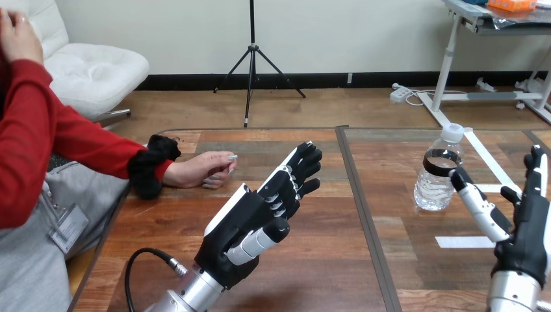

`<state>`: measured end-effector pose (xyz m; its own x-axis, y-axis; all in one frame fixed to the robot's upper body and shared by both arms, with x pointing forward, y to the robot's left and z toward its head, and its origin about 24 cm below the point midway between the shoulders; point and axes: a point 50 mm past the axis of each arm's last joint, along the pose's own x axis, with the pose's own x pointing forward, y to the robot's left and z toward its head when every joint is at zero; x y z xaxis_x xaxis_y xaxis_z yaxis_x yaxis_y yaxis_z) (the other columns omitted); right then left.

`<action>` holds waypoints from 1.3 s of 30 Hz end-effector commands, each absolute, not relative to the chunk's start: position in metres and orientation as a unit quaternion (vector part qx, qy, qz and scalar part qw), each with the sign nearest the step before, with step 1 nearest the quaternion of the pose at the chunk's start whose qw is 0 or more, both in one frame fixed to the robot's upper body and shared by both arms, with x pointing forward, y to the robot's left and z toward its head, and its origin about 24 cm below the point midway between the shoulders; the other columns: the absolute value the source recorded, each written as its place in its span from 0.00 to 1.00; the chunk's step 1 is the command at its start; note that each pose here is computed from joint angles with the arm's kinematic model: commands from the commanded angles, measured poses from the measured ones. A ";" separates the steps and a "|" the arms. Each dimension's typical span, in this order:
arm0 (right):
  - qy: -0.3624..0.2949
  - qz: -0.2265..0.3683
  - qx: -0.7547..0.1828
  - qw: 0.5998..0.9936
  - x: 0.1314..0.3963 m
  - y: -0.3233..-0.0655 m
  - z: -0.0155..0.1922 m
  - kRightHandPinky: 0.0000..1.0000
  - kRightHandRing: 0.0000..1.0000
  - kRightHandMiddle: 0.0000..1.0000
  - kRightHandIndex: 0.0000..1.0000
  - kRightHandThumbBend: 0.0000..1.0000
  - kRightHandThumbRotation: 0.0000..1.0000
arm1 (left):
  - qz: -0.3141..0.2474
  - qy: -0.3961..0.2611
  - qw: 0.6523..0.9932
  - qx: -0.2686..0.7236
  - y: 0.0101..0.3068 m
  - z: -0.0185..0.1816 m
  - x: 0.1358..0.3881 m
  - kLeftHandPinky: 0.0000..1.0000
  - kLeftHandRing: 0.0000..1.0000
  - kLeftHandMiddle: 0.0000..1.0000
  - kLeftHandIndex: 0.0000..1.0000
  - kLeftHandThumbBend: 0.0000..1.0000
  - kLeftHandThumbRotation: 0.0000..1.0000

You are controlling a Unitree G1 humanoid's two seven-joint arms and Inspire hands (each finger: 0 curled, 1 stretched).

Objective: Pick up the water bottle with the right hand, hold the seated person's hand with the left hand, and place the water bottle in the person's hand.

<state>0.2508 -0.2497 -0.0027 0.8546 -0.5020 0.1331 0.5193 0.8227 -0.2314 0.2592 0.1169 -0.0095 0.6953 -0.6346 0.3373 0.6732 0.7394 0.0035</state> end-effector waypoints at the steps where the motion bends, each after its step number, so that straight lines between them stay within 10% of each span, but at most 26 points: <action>1: -0.062 -0.255 -0.135 0.955 0.275 -0.248 0.016 0.87 1.00 0.97 1.00 1.00 0.53 | -0.353 -0.209 0.910 -0.057 0.112 0.012 0.275 0.96 1.00 1.00 1.00 1.00 0.75; 39: -0.007 -0.220 -0.154 0.963 0.292 -0.244 0.000 0.91 0.99 0.97 1.00 1.00 0.56 | -0.354 -0.223 0.906 -0.061 0.111 0.015 0.275 0.96 1.00 1.00 1.00 1.00 0.74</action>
<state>0.2645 -0.2444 -0.0296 0.8903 -0.4541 -0.0347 0.4233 0.8532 -0.3049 0.2605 0.1170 -0.0056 0.6908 -0.6211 0.3702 0.6685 0.7437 0.0003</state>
